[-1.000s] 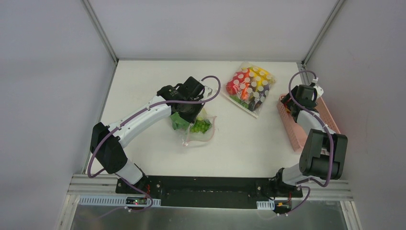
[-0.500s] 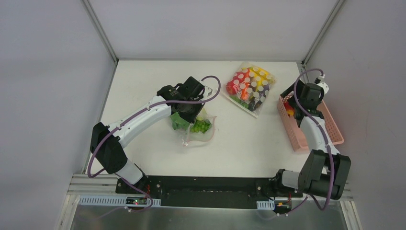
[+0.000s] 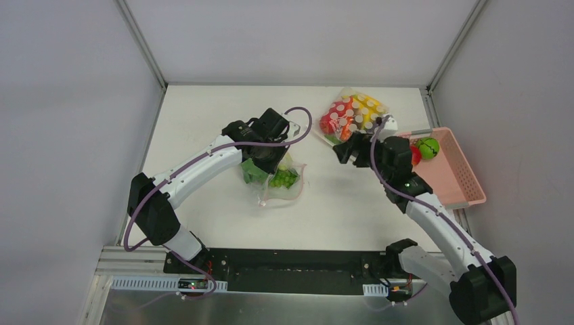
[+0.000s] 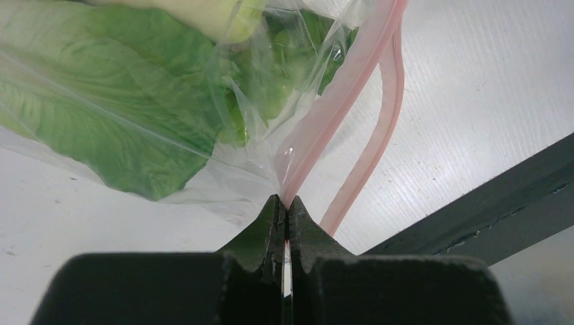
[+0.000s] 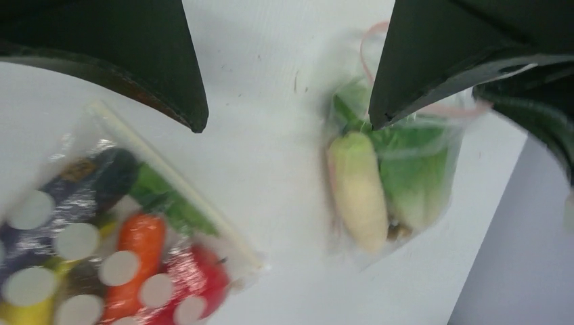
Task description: Open the zip-top bag and remove the fake food
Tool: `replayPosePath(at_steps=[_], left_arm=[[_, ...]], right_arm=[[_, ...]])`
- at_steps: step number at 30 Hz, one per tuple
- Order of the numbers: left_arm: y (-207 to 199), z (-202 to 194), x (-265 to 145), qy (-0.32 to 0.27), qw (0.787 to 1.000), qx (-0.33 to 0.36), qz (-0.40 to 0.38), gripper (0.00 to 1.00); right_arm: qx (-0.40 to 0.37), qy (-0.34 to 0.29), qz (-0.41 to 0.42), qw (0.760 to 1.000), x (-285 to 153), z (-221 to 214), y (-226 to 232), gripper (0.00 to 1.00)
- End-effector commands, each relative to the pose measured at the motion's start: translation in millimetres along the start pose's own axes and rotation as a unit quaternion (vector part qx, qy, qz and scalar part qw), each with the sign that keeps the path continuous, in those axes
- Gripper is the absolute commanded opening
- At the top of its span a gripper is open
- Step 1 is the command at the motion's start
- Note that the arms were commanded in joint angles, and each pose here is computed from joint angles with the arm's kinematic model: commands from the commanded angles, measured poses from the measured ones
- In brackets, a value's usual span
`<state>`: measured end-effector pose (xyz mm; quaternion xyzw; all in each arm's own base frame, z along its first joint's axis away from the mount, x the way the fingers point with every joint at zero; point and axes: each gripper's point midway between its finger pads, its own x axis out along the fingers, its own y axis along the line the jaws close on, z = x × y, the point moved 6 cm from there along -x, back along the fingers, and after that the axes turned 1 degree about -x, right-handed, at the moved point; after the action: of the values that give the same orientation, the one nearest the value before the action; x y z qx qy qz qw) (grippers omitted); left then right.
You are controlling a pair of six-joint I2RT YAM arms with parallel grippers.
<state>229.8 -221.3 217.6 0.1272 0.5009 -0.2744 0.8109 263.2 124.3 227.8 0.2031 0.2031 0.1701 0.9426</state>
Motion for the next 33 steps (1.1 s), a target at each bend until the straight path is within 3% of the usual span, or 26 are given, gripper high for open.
replayPosePath(at_steps=[1, 4, 8, 16, 19, 26, 33], left_arm=[[3, 9, -8, -0.014, 1.000, 0.005, 0.001, 0.00], [3, 9, -8, -0.013, 1.000, 0.007, 0.002, 0.00], [3, 8, -8, -0.010, 1.000, 0.010, 0.001, 0.00], [2, 8, -8, -0.006, 1.000, 0.015, -0.003, 0.00], [2, 7, -8, -0.002, 1.000, 0.016, -0.007, 0.00], [0, 7, -8, 0.001, 1.000, 0.022, -0.017, 0.00], [-3, 6, -9, 0.005, 0.999, 0.028, -0.031, 0.00]], right_arm=[[-0.136, -0.015, 0.108, 0.985, -8, -16, 40, 0.91], [-0.218, -0.010, 0.193, 0.957, -13, -41, 63, 0.86], [-0.339, -0.012, 0.289, 0.895, -16, -72, 88, 0.84], [-0.460, 0.021, 0.363, 0.810, 1, -101, 120, 0.77], [-0.491, 0.030, 0.369, 0.788, 11, -113, 125, 0.70], [-0.561, 0.030, 0.362, 0.744, 35, -132, 129, 0.64], [-0.615, 0.016, 0.337, 0.713, 61, -142, 129, 0.52]])
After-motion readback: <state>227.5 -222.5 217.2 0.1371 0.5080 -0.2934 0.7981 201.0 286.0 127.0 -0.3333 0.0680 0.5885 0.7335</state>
